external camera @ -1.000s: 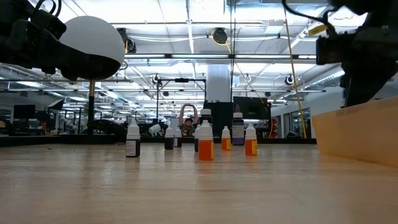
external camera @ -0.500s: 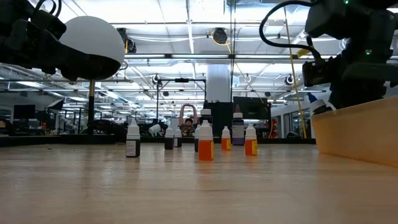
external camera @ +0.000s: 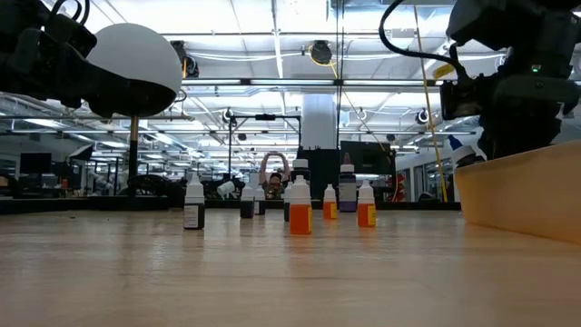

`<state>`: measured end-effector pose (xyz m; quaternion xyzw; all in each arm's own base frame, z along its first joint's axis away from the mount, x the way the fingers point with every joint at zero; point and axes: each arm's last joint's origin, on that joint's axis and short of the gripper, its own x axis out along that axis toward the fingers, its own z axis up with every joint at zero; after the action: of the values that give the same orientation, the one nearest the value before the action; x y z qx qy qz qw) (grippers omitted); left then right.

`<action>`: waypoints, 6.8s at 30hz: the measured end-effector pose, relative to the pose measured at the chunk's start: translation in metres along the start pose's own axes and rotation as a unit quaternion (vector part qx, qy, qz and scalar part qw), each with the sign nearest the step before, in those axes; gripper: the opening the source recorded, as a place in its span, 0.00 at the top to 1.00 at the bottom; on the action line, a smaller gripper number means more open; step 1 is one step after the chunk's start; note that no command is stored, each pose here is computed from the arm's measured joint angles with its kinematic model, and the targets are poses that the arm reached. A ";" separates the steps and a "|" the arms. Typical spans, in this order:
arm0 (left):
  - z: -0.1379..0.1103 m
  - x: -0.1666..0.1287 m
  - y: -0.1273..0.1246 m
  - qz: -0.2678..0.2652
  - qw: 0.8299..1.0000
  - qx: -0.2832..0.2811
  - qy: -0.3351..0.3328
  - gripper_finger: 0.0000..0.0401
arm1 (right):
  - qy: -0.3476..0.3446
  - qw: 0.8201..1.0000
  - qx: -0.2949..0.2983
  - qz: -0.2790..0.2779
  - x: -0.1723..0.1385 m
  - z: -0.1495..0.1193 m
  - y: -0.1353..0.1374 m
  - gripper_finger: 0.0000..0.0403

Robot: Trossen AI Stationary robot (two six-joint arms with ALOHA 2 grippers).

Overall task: Pick & Place food coloring
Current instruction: Put the middle small yellow food coloring bottle into the orange bin, then put the top small yellow food coloring bottle into the orange bin

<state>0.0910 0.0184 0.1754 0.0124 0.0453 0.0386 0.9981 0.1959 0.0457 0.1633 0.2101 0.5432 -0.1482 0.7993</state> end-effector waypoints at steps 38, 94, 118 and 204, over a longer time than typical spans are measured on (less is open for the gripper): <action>0.000 0.000 0.000 0.000 1.000 0.000 0.000 0.26 | -0.083 0.964 -0.252 -0.004 -0.091 0.123 0.079 0.70; 0.000 0.000 0.000 0.000 1.000 0.000 0.000 0.26 | 0.031 0.957 -0.289 0.017 0.057 0.122 0.060 0.59; 0.000 0.000 0.000 0.000 1.000 0.000 0.000 0.26 | 0.025 0.953 -0.301 0.020 0.057 0.123 0.061 0.80; 0.000 0.000 0.000 0.000 1.000 0.000 0.000 0.26 | -0.100 0.988 -0.028 0.112 -0.052 -0.030 0.012 0.49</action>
<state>0.0910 0.0184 0.1754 0.0123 0.0455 0.0386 0.9981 0.1579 0.0712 0.2037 0.2309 0.4372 -0.0625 0.8670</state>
